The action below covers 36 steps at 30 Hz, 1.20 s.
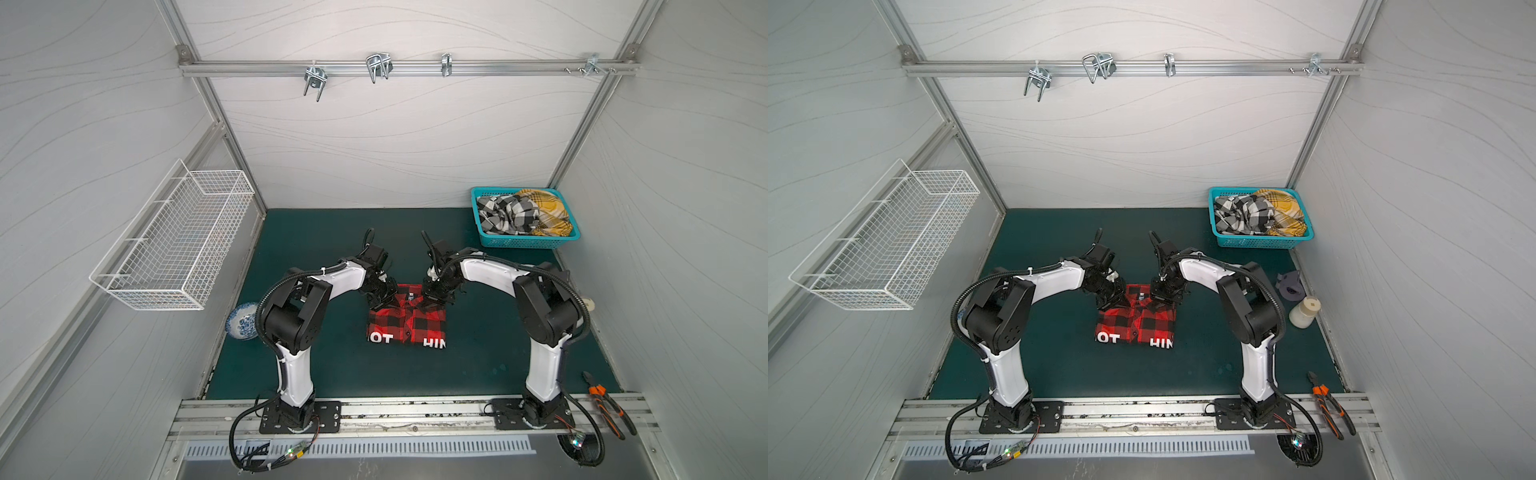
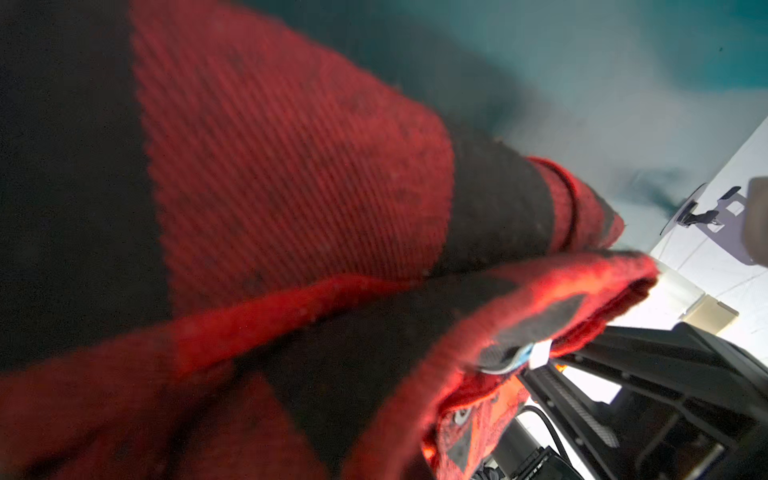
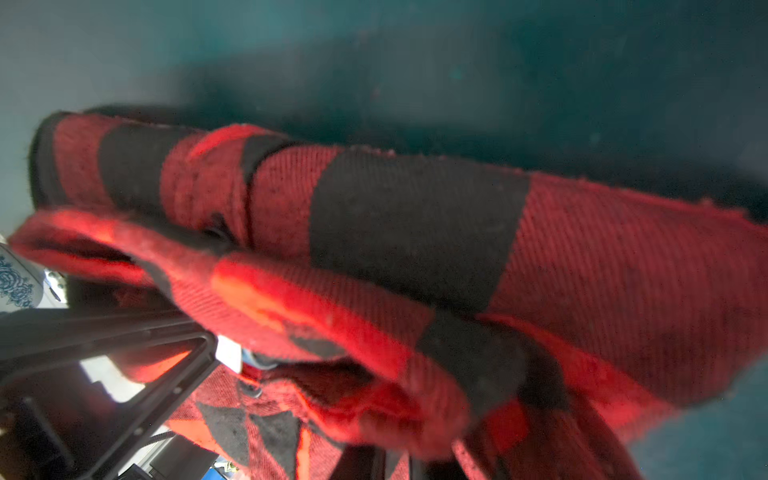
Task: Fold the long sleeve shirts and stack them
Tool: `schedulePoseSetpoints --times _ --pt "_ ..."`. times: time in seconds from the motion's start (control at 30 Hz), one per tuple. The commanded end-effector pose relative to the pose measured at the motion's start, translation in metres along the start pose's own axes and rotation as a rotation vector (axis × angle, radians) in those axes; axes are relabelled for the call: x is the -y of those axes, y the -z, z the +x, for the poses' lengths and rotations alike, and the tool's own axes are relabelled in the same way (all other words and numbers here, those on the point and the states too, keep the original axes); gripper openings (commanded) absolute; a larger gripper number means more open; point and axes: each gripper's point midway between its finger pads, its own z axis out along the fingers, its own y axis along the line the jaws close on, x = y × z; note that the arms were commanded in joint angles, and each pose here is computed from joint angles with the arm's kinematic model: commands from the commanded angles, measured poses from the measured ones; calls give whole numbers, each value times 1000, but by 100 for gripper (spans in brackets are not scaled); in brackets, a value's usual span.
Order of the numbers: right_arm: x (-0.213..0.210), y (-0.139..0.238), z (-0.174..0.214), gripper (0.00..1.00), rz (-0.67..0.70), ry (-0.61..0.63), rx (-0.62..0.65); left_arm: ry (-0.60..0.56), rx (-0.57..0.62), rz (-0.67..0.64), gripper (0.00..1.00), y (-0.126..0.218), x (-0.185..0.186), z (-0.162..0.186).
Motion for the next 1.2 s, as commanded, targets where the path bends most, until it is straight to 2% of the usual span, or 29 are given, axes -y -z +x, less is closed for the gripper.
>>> schedulePoseSetpoints --times 0.0,0.07,0.2,0.27,0.43,0.5,0.73,0.97,1.17 --pt "5 18 -10 14 23 11 43 -44 105 -23 0 21 14 -16" --pt "3 33 -12 17 21 29 64 -63 153 -5 0 44 26 -15" --pt "-6 67 -3 31 5 83 107 -114 238 -7 23 95 34 -5" --pt "-6 84 8 37 -1 97 128 -123 264 -7 32 119 25 2" --pt "3 95 43 40 -29 76 114 -56 246 76 45 144 -19 18" --pt "7 93 56 40 -36 68 107 -24 216 103 49 141 -33 23" --pt "26 73 84 40 -46 11 70 35 128 154 54 106 -48 27" --pt "41 57 99 40 -52 -18 41 88 83 129 52 73 -63 14" --pt "46 51 101 40 -49 -25 32 101 45 141 49 48 -60 10"
